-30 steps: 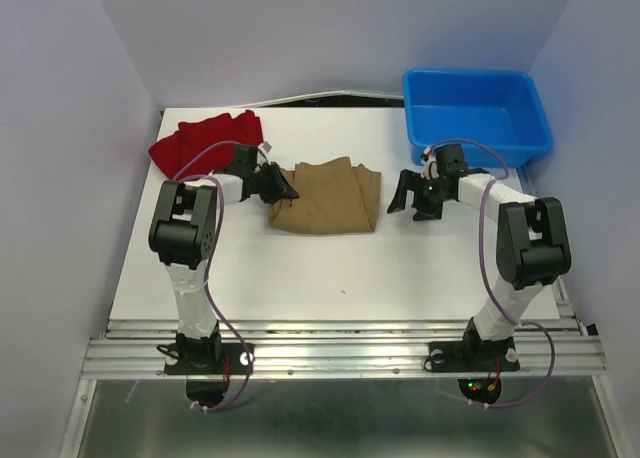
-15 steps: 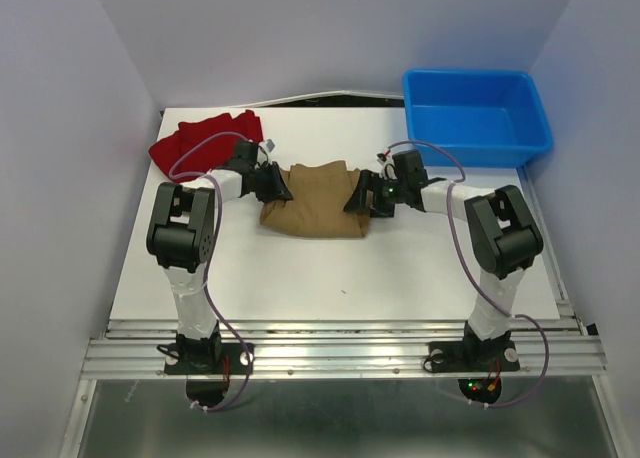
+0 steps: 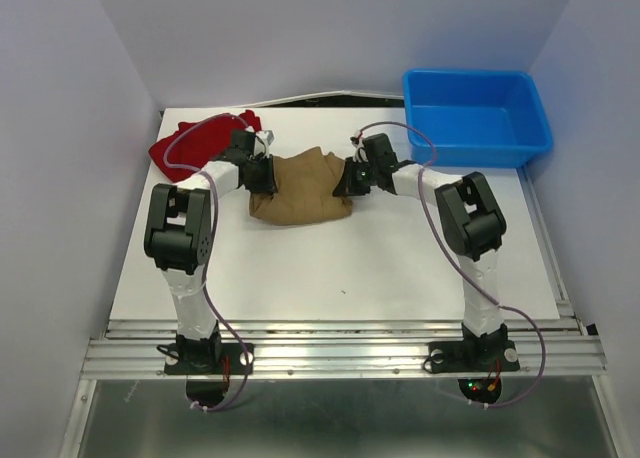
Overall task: Fold and stack the skirts
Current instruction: Neatly place the folded skirt to the corner
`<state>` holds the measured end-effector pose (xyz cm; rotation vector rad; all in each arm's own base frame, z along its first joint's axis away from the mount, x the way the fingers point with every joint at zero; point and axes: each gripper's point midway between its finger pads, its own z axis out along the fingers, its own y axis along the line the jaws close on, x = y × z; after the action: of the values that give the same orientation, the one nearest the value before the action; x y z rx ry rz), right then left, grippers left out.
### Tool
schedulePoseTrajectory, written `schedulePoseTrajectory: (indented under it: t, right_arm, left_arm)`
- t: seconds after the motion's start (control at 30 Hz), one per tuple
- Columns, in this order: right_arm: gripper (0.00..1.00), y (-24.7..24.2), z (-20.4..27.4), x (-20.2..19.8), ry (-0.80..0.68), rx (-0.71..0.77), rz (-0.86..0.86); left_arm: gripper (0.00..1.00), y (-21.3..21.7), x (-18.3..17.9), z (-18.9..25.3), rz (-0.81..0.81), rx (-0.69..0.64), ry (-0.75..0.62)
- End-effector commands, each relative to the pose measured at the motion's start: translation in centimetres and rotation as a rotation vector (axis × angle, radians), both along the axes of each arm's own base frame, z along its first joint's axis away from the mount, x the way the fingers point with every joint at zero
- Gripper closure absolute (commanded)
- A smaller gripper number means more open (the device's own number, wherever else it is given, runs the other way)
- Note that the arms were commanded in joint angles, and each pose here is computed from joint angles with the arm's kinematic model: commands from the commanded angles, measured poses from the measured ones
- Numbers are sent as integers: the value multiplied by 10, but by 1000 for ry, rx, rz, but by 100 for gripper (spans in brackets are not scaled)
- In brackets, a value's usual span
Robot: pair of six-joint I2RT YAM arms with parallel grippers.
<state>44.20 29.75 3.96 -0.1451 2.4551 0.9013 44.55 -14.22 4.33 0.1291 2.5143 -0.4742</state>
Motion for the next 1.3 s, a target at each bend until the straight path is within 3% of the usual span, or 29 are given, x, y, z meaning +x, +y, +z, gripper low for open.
schedulePoseTrajectory:
  t: [0.0,0.2,0.37,0.63,0.97,1.13,1.27]
  right_arm:
    - [99,7,23,49,-182,-62,-13]
    - [99,28,75,99,-403,-53,-33]
    - [99,34,97,121,-476,-47,-46]
    - [99,41,174,154,-706,-1,-78]
    - [99,81,209,188,-964,111,-88]
    - [99,102,201,201,-1071,175,-120]
    - [99,129,194,197,-1217,219,-121]
  left_arm:
    - [100,10,20,53,-89,99,-199]
    - [100,23,52,106,-128,228,-419]
    - [100,28,69,138,-149,295,-536]
    - [100,38,100,191,-103,349,-710]
    - [100,104,130,234,87,343,-834]
    - [100,132,132,230,145,328,-844]
    - [100,187,124,218,234,361,-840]
